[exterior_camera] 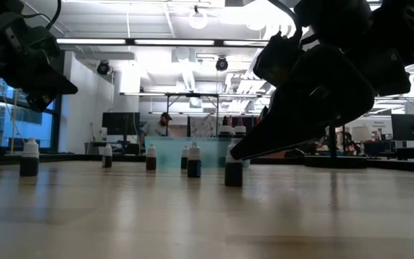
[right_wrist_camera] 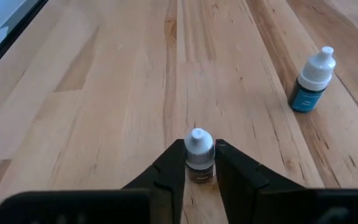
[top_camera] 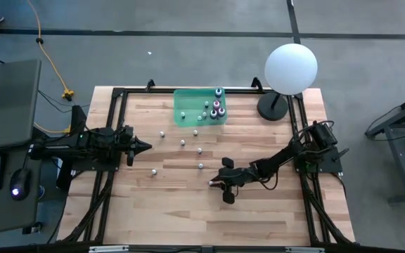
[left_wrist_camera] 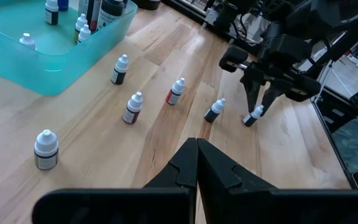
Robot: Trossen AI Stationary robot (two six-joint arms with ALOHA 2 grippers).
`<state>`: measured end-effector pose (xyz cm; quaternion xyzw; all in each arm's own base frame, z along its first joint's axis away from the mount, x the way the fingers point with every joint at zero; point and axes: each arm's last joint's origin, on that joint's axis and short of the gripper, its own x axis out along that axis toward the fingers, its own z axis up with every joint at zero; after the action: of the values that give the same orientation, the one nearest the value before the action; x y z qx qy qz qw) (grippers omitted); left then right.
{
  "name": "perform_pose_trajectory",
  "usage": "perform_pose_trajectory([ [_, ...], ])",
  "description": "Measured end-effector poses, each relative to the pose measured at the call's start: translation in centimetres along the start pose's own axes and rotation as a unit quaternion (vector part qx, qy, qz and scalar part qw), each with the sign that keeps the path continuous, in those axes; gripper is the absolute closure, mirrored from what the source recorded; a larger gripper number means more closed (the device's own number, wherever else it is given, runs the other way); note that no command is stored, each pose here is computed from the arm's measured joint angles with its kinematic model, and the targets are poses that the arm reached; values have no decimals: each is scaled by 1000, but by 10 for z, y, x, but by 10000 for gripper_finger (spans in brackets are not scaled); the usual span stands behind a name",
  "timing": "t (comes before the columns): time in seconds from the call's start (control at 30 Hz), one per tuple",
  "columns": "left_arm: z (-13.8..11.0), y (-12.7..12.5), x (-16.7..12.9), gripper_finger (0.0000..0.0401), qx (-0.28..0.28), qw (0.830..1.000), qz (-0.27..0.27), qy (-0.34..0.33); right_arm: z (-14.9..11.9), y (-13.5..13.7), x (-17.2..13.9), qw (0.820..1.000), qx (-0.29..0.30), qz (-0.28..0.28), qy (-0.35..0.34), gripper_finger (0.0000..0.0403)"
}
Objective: Pick & Place food coloring
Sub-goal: Put the small black food coloring into the bin
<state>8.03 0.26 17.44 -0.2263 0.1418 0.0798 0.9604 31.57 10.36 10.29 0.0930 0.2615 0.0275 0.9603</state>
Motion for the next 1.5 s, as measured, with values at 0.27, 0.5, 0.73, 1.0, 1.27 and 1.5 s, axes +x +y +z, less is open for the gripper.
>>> perform_pose_trajectory([
  [0.27, 0, 0, 0, 401, 0, 1000, 0, 0, 2, 1, 0, 1000, 6, 1, -9, 360],
  [0.5, 0, 0, 0, 401, 0, 1000, 0, 0, 8, 1, -1, 999, 25, -7, -45, 361],
  [0.73, 0, 0, 0, 401, 0, 1000, 0, 0, 32, 6, -3, 997, 36, -14, -62, 369],
  [1.0, 0, 0, 0, 401, 0, 1000, 0, 0, 111, 3, -22, 997, 29, -60, -25, 368],
  [1.27, 0, 0, 0, 401, 0, 1000, 0, 0, 218, -32, -59, 990, 41, -136, -19, 365],
  [1.5, 0, 0, 0, 401, 0, 1000, 0, 1, 293, -103, -105, 964, 42, -242, -100, 367],
])
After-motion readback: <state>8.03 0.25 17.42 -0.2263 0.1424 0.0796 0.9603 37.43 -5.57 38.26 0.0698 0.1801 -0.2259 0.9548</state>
